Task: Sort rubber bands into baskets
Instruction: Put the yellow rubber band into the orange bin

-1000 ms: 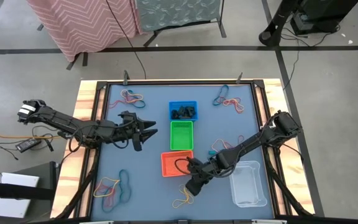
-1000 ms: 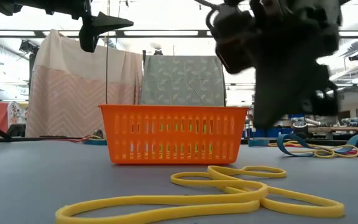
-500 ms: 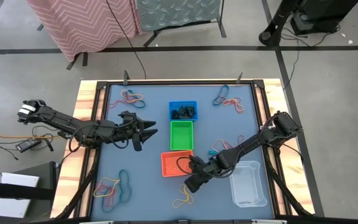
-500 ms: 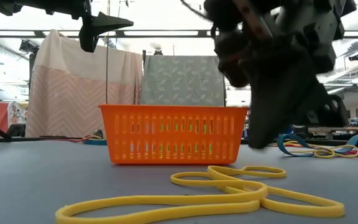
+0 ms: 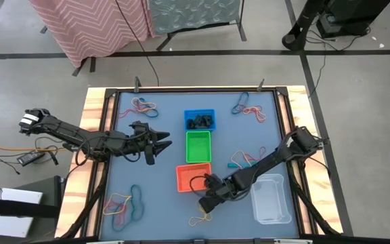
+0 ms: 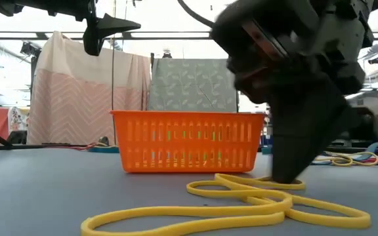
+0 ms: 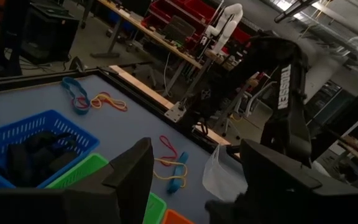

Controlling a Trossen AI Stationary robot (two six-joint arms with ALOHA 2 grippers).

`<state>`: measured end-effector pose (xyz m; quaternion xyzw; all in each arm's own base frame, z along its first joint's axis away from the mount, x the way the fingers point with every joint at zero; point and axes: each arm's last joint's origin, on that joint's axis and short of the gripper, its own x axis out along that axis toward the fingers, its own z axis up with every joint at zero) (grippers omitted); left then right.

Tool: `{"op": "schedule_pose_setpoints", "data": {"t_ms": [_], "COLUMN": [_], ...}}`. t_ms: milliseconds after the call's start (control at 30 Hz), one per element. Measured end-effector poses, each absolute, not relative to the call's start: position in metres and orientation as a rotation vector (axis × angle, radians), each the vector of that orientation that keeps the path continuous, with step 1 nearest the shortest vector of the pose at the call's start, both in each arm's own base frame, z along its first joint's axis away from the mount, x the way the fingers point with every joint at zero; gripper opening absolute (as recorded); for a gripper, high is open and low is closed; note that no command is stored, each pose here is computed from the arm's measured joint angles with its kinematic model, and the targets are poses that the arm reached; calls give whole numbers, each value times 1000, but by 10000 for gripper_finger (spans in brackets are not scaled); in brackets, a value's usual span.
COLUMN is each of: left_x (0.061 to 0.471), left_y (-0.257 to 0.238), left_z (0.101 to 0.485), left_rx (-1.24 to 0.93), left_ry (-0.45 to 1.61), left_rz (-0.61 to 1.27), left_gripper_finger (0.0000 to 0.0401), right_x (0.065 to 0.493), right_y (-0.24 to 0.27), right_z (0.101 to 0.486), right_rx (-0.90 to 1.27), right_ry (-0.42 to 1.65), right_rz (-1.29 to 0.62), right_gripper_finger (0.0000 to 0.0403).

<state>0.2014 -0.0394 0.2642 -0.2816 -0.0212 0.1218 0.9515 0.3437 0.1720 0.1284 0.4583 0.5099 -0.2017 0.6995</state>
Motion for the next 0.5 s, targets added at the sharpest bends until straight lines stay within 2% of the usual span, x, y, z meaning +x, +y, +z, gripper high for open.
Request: {"op": "schedule_pose_setpoints", "data": {"t_ms": [200, 500], "left_x": [201, 201], "left_y": [-39, -39], "left_z": [263, 261], "left_rx": [-569, -560], "left_ry": [-35, -14], "left_rz": [250, 256], "left_gripper_finger": [241, 241], "right_x": [318, 302], "right_y": [157, 140], "right_z": [146, 161], "right_rx": [871, 750], "right_ry": [1219, 1279], "right_rz": [-628, -725], "right_gripper_finger": [2, 2]}}
